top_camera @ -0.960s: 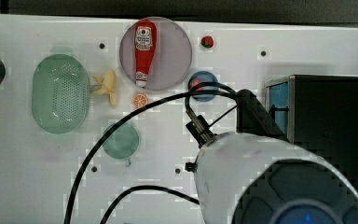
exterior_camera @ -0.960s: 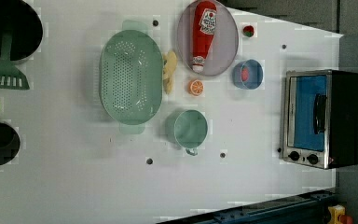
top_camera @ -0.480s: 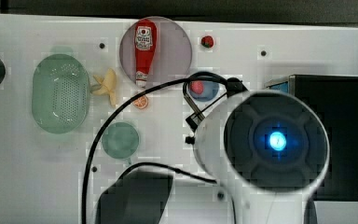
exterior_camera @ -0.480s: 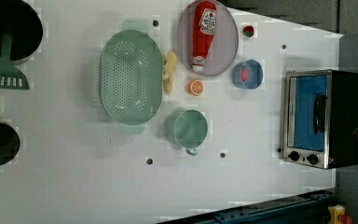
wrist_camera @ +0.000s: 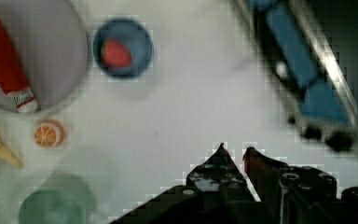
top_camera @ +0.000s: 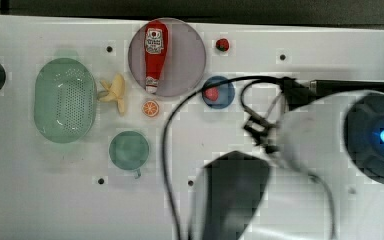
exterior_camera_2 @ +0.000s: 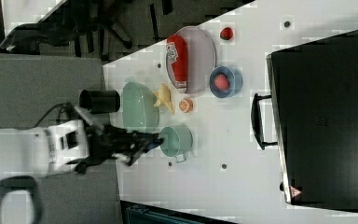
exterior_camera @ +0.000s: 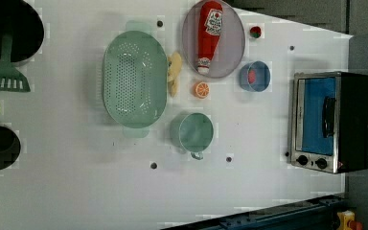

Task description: Flap open oven.

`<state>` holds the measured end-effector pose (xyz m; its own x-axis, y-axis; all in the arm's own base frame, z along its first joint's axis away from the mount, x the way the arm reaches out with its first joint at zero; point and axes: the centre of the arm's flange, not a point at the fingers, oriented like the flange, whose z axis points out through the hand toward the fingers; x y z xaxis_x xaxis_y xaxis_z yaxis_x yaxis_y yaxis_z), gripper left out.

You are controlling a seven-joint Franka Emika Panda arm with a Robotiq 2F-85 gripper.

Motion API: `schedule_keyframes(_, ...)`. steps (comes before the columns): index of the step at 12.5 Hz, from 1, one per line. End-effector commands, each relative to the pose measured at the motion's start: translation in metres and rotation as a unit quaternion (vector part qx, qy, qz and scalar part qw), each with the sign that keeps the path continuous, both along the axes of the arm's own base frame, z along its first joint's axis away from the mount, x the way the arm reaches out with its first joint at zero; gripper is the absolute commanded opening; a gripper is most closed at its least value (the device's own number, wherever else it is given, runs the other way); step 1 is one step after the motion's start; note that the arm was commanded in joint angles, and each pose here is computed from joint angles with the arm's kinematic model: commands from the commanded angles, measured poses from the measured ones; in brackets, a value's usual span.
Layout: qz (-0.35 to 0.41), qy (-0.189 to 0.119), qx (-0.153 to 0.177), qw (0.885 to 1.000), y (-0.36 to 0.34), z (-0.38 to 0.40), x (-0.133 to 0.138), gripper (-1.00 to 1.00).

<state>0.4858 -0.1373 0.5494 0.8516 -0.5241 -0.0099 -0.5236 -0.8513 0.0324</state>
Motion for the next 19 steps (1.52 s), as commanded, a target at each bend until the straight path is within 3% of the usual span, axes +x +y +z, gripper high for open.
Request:
schedule_keyframes(1, 0.157, 0.006, -0.003, 0.988, -0.048, -0.047, -0.009, -0.65)
schedule_keyframes(5, 0.202, -0.02, -0.019, 0.979, -0.094, -0.11, -0.018, -0.65)
schedule_keyframes(9, 0.245, -0.05, -0.06, 0.967, -0.124, -0.155, -0.015, -0.65)
schedule_keyframes(13, 0.238, -0.016, -0.052, 0.97, -0.134, -0.203, -0.016, -0.65)
schedule_keyframes(19, 0.247, 0.001, -0.051, 0.968, -0.126, -0.238, -0.009, -0.65)
